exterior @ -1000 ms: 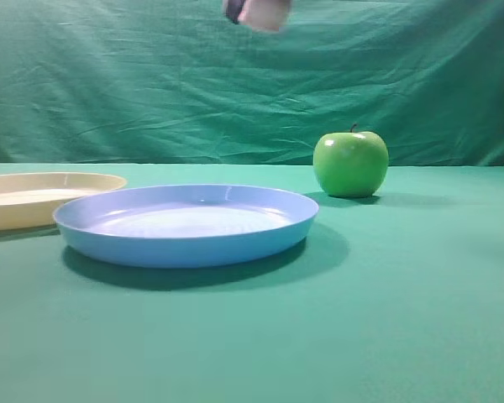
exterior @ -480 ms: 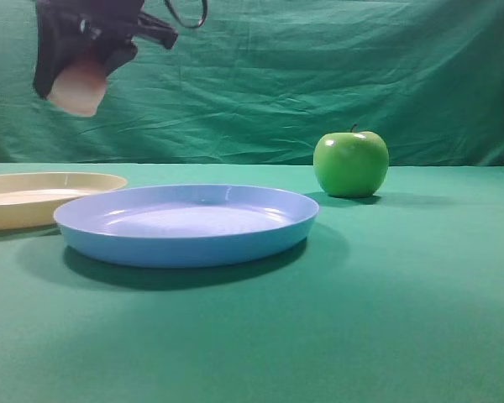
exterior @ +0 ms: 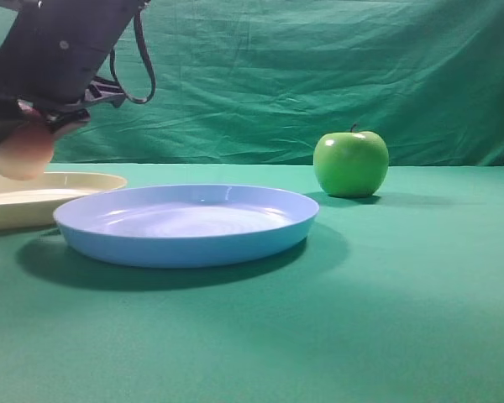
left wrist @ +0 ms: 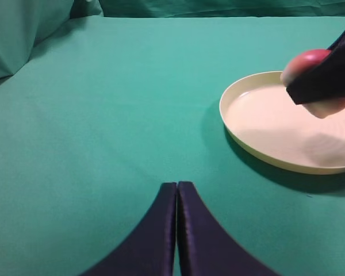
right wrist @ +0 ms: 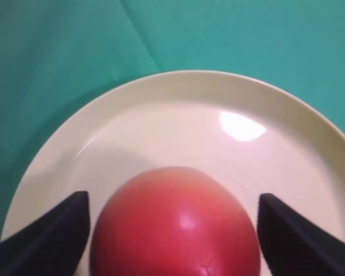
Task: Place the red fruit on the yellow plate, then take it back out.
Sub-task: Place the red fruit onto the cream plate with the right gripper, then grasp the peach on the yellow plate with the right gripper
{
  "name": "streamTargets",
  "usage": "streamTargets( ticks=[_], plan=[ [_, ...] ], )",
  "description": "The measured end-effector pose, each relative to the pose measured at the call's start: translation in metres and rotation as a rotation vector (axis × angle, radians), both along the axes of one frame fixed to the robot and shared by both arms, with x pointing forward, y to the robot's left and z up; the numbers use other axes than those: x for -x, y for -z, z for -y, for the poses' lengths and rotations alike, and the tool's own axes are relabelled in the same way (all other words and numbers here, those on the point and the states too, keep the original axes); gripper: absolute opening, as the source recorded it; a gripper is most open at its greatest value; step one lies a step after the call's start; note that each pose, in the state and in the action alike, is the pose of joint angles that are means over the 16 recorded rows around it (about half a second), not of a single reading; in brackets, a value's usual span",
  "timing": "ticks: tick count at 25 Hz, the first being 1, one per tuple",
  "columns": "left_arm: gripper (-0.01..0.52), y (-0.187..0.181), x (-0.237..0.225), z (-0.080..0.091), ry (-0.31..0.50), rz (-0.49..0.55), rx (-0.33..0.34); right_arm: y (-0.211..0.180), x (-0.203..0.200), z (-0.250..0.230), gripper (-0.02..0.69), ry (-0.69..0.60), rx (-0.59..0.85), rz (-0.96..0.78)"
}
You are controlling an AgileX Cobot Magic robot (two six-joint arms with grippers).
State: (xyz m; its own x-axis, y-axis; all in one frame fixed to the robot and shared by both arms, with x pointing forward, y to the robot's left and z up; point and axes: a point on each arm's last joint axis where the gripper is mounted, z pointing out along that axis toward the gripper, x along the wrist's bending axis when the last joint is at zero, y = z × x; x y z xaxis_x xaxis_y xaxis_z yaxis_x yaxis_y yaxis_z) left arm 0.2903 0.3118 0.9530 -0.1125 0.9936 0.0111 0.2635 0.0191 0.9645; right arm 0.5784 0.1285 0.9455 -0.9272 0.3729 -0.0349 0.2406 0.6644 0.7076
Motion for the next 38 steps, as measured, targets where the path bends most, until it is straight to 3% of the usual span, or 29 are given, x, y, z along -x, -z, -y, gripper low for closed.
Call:
streamTargets(
  ticks=[4, 7, 11, 19, 23, 31, 38],
  plan=[
    [0.000, 0.000, 0.000, 0.000, 0.000, 0.000, 0.000, -0.012, -0.001, 0.006, 0.636, 0.001, 0.009, 0.003],
    [0.000, 0.000, 0.000, 0.000, 0.000, 0.000, 0.000, -0.030, -0.003, 0.015, 0.608, 0.013, 0.014, -0.008],
    [0.000, 0.000, 0.000, 0.000, 0.000, 0.000, 0.000, -0.061, -0.007, 0.035, 0.478, 0.052, 0.022, -0.048],
    [0.000, 0.000, 0.000, 0.000, 0.000, 0.000, 0.000, -0.126, -0.014, 0.095, 0.145, 0.211, 0.034, -0.195],
    [0.000, 0.000, 0.000, 0.000, 0.000, 0.000, 0.000, -0.154, -0.011, 0.123, 0.032, 0.293, 0.046, -0.248],
    [0.000, 0.000, 0.000, 0.000, 0.000, 0.000, 0.000, -0.201, 0.014, 0.166, 0.000, 0.397, 0.046, -0.259],
    [0.000, 0.000, 0.000, 0.000, 0.000, 0.000, 0.000, -0.216, 0.052, 0.198, 0.000, 0.430, 0.036, -0.223]
  ],
)
